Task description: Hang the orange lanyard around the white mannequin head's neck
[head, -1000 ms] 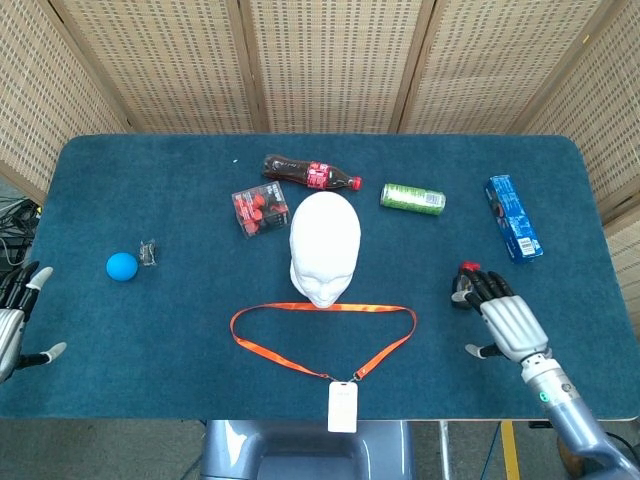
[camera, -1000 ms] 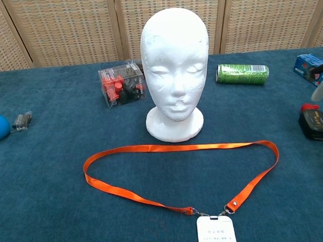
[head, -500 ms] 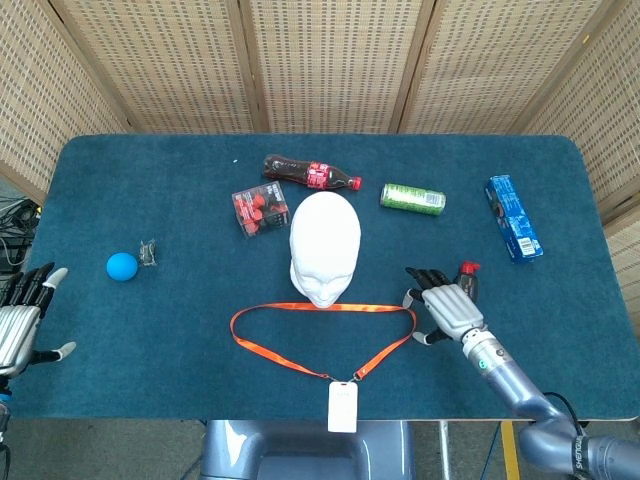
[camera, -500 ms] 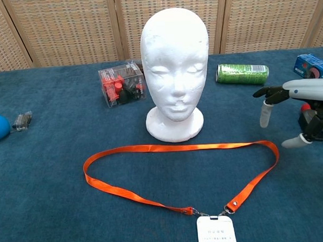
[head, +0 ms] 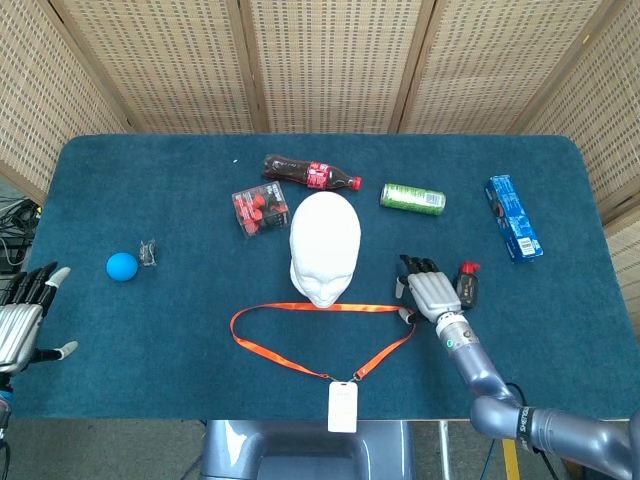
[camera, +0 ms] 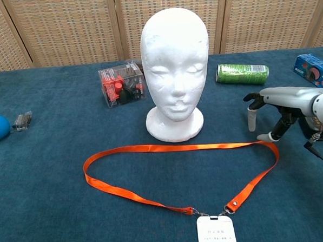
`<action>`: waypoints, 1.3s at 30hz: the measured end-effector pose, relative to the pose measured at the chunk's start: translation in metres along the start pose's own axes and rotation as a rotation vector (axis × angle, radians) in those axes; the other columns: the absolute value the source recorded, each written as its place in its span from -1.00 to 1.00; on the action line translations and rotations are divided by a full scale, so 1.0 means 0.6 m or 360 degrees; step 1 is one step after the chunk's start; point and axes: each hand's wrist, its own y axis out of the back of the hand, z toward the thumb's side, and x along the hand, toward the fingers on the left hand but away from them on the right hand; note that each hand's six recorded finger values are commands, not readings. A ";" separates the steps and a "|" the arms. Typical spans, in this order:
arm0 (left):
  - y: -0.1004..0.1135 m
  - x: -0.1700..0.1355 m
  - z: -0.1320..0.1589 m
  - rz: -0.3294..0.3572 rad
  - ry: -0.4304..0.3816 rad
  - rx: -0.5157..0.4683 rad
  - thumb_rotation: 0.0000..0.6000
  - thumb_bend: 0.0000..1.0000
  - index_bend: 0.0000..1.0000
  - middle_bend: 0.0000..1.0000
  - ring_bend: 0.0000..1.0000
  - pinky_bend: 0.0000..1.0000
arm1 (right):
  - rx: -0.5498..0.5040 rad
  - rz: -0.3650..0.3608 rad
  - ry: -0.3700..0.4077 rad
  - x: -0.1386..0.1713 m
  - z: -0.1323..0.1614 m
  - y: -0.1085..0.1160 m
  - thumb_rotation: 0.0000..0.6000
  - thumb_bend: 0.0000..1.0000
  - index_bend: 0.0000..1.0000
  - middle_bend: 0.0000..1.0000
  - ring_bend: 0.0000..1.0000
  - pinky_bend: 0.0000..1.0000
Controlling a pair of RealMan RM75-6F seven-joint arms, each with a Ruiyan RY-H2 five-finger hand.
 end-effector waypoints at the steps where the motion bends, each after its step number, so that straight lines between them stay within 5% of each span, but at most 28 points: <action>1: 0.000 0.000 0.000 -0.0001 0.0000 -0.0002 1.00 -1.00 -1.00 -1.00 -1.00 -1.00 | 0.0015 -0.0001 -0.0013 -0.001 0.001 -0.004 1.00 0.05 -0.02 -1.00 -1.00 -1.00; 26: 0.001 0.001 -0.002 0.0001 0.0004 -0.0017 1.00 -1.00 -1.00 -1.00 -1.00 -1.00 | 0.0191 -0.0017 -0.0016 -0.001 -0.006 -0.036 1.00 0.07 0.16 -1.00 -1.00 -1.00; 39: -0.012 0.019 0.019 -0.0023 -0.0045 -0.0033 1.00 -1.00 -1.00 -1.00 -1.00 -1.00 | 0.0105 -0.0052 0.0033 0.004 -0.003 -0.033 1.00 0.25 0.35 -1.00 -1.00 -1.00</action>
